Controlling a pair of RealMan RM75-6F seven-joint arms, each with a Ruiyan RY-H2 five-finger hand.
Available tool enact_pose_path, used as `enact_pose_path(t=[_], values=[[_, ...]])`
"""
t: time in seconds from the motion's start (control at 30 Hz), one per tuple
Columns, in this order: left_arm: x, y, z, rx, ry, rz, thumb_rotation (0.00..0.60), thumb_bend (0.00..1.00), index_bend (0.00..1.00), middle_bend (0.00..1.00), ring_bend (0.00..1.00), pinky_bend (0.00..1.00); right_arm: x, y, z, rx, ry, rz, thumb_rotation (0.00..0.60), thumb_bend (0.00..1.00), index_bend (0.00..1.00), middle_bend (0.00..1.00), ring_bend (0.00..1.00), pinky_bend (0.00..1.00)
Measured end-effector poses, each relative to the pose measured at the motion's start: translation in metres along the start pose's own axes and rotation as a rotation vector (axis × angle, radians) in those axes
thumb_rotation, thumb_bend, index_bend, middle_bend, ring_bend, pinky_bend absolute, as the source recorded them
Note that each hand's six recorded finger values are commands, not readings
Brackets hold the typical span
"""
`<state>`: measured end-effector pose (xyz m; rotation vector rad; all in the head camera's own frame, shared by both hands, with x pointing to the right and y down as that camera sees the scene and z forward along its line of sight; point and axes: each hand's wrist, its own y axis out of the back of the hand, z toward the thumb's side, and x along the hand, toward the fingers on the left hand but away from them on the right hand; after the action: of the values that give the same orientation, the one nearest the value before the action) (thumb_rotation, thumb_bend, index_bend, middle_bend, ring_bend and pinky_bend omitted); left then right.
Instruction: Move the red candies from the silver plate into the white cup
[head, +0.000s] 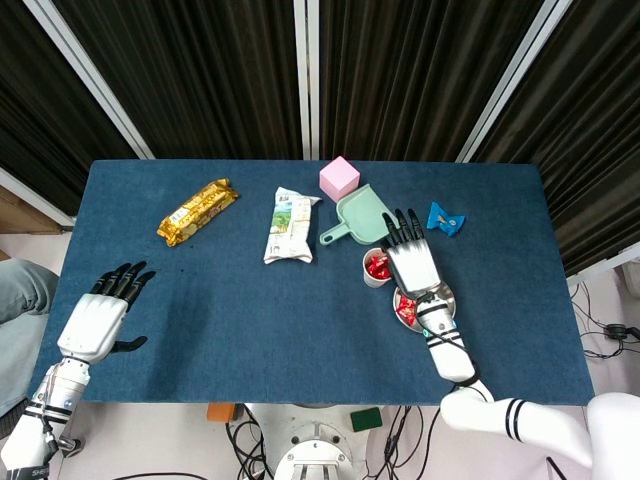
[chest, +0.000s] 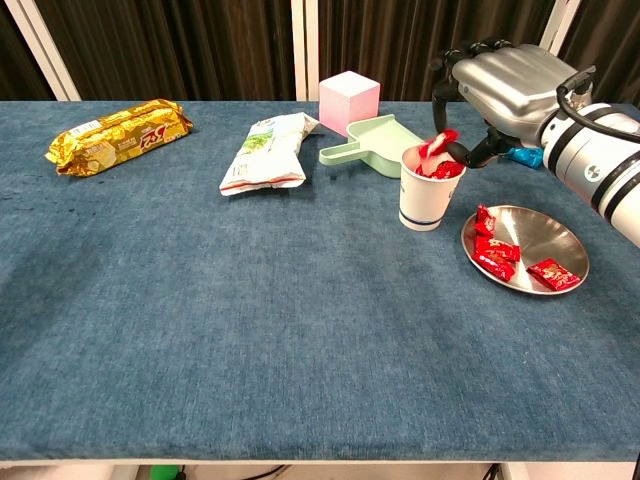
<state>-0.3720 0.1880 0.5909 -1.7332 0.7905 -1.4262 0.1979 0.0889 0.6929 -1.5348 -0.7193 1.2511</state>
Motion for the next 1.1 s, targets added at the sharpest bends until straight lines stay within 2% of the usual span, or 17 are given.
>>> enact_pose_path(t=[0.3, 0.5, 0.63, 0.8, 0.9, 1.1], values=[[0.0, 0.0, 0.001, 0.002, -0.003, -0.001, 0.6, 0.03, 0.11, 0.03, 0.01, 0.15, 0.013, 0.012, -0.009, -0.011, 0.003, -0.035, 0.6, 0.36, 0.39, 0.07, 0.0, 0.0], [0.0, -0.001, 0.002, 0.002, -0.006, -0.003, 0.6, 0.03, 0.11, 0.03, 0.01, 0.15, 0.044, 0.011, -0.044, 0.015, -0.037, -0.038, 0.6, 0.36, 0.41, 0.06, 0.0, 0.0], [-0.001, 0.0, 0.003, 0.003, -0.009, -0.001, 0.6, 0.03, 0.11, 0.03, 0.0, 0.15, 0.067, -0.003, -0.072, 0.031, -0.073, 0.009, 0.6, 0.36, 0.41, 0.06, 0.0, 0.0], [-0.001, -0.001, 0.004, 0.007, -0.009, -0.002, 0.6, 0.03, 0.11, 0.03, 0.0, 0.15, 0.079, -0.027, -0.091, 0.06, -0.092, 0.086, 0.6, 0.36, 0.38, 0.04, 0.0, 0.0], [-0.001, -0.001, 0.005, 0.01, -0.01, -0.002, 0.6, 0.03, 0.11, 0.03, 0.01, 0.15, 0.082, -0.041, -0.093, 0.067, -0.086, 0.118, 0.6, 0.36, 0.32, 0.03, 0.0, 0.0], [-0.001, -0.001, 0.004, 0.011, -0.005, -0.003, 0.6, 0.03, 0.12, 0.03, 0.01, 0.15, 0.083, -0.066, -0.079, 0.073, -0.054, 0.159, 0.6, 0.36, 0.28, 0.01, 0.0, 0.0]])
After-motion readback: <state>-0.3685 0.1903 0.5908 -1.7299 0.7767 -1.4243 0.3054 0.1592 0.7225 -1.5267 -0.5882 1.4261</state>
